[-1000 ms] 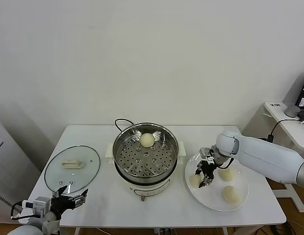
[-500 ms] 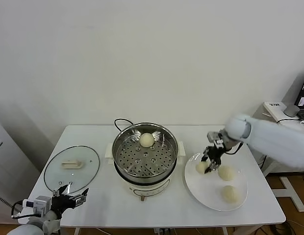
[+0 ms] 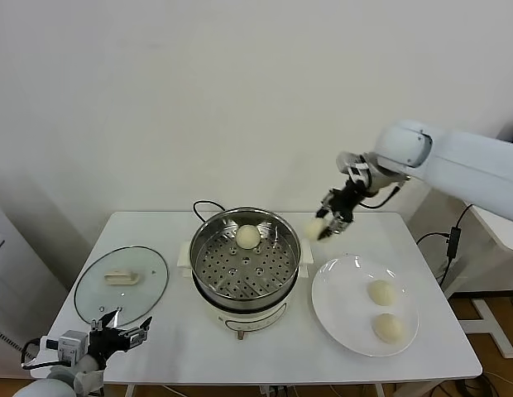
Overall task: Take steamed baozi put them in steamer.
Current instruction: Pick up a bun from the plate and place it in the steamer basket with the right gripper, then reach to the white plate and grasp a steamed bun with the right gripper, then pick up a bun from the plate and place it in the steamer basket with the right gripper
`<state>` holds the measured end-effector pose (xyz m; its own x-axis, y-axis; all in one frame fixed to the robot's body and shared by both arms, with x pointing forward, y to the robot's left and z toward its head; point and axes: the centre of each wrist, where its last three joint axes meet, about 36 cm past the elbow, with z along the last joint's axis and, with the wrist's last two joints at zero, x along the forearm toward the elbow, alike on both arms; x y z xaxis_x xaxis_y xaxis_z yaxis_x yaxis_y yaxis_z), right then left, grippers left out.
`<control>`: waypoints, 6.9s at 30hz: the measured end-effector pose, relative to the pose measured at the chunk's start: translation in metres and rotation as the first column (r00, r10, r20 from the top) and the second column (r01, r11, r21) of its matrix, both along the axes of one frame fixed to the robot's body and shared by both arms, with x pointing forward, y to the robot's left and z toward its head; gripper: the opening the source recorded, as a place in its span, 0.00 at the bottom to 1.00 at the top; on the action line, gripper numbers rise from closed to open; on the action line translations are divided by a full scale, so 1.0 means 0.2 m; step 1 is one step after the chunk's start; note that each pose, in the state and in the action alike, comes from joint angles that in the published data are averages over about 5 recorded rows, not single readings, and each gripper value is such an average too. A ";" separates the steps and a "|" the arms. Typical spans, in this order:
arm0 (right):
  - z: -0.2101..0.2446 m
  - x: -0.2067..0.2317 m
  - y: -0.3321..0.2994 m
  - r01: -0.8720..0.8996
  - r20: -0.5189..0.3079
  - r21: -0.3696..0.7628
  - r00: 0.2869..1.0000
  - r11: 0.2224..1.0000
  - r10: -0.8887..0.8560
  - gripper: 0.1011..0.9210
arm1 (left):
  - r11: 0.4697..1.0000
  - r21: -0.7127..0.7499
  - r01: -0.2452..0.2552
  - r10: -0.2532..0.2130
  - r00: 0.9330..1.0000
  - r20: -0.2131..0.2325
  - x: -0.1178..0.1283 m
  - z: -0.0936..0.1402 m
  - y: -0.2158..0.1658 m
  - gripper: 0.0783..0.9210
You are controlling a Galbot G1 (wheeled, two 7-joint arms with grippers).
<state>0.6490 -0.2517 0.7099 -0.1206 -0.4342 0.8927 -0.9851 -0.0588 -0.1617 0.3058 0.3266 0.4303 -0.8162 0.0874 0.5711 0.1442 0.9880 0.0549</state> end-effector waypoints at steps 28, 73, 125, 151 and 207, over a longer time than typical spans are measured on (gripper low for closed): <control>-0.44 0.03 0.82 0.056 -0.032 0.098 0.998 0.994 -0.054 0.44 | 1.000 0.003 0.001 -0.001 1.000 0.000 0.02 -0.01 0.01 0.88; -0.08 0.00 0.15 0.043 0.009 -0.078 0.999 0.996 -0.043 0.88 | 1.000 -0.011 -0.002 0.002 1.000 0.007 -0.01 0.00 -0.01 0.88; -1.16 -0.39 -0.79 -0.079 -0.192 -0.322 0.981 0.943 0.017 0.87 | 1.000 -0.006 -0.002 0.002 1.000 0.002 -0.01 0.00 -0.01 0.88; -1.09 -0.41 -0.80 -0.074 -0.163 -0.306 0.986 0.949 0.024 0.48 | 1.000 0.002 -0.002 0.002 1.000 0.004 -0.01 0.01 -0.01 0.88; -0.38 -0.15 1.04 -0.935 0.098 -0.354 -0.030 0.007 0.995 0.49 | 1.000 0.000 0.005 -0.005 1.000 0.010 0.01 -0.01 -0.04 0.88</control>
